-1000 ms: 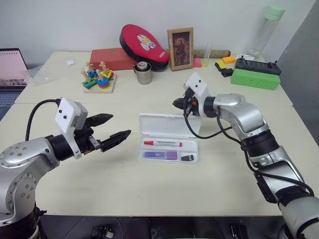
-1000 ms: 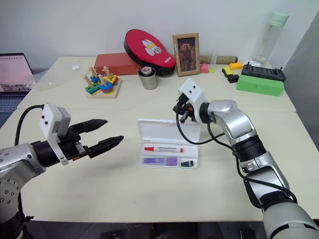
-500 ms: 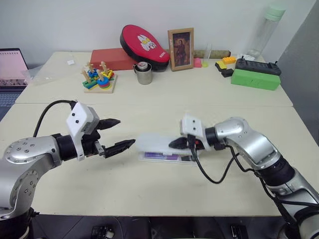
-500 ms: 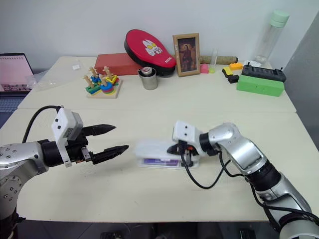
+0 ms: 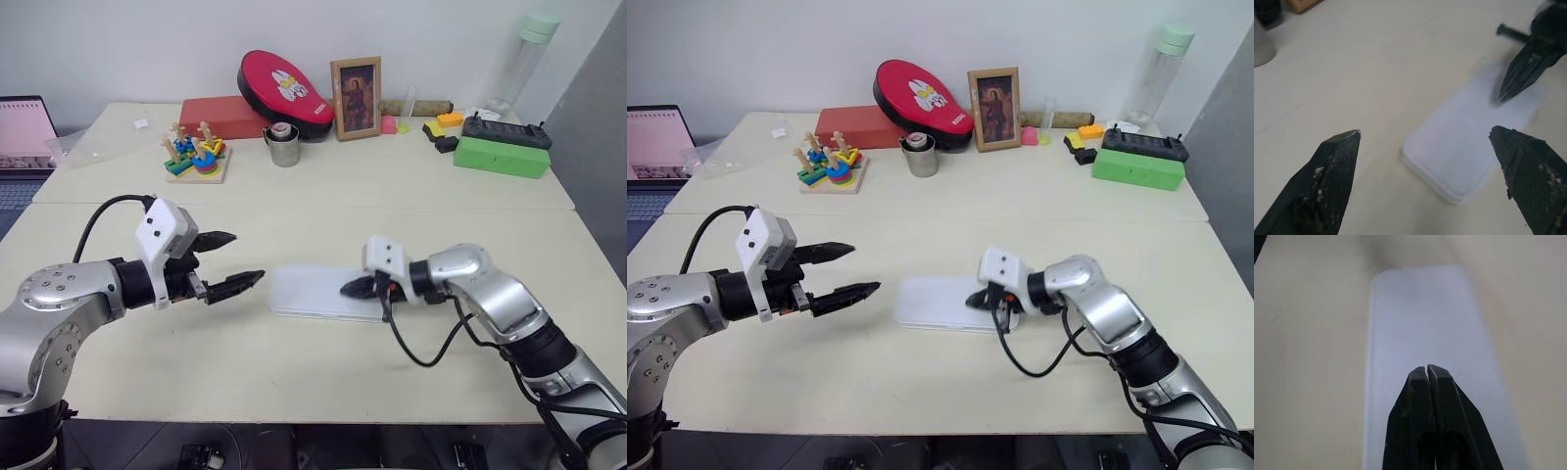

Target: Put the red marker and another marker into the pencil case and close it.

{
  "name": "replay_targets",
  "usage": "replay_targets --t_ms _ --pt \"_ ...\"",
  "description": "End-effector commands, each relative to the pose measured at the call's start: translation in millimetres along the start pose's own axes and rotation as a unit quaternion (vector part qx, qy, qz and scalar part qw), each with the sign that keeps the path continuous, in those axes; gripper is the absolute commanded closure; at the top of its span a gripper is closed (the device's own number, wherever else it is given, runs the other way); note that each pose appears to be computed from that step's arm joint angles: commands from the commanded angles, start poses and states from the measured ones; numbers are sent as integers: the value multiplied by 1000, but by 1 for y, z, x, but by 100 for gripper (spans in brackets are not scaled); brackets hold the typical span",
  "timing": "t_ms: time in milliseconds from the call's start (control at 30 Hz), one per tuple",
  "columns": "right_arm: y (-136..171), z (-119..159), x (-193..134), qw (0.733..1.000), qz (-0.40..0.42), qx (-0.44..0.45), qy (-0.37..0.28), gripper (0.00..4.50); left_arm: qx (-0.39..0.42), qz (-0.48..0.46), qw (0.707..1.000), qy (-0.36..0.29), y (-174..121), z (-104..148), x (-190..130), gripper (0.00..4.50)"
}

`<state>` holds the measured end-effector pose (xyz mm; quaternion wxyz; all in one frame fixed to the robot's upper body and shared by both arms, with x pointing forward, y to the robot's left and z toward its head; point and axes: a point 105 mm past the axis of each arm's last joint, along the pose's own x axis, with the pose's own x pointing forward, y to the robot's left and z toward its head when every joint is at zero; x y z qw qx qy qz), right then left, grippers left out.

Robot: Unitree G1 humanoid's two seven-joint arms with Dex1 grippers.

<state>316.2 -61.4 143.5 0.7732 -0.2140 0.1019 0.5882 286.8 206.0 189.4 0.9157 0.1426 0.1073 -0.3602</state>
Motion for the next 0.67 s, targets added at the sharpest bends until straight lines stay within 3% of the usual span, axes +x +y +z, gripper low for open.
replay_targets --t_ms 33,300,500,667 --pt "-30 12 -29 996 -70 26 -42 344 -2 91 996 -1 33 -5 -1 0" --pt "-68 -6 -77 979 -172 89 -57 164 -24 181 983 5 72 -24 -3 0" --pt "-66 -11 -78 978 -174 95 -57 7 -27 209 978 -11 88 -19 -16 0" --pt "-69 -11 -78 978 -177 93 -57 3 -39 229 973 4 94 -28 -20 0"
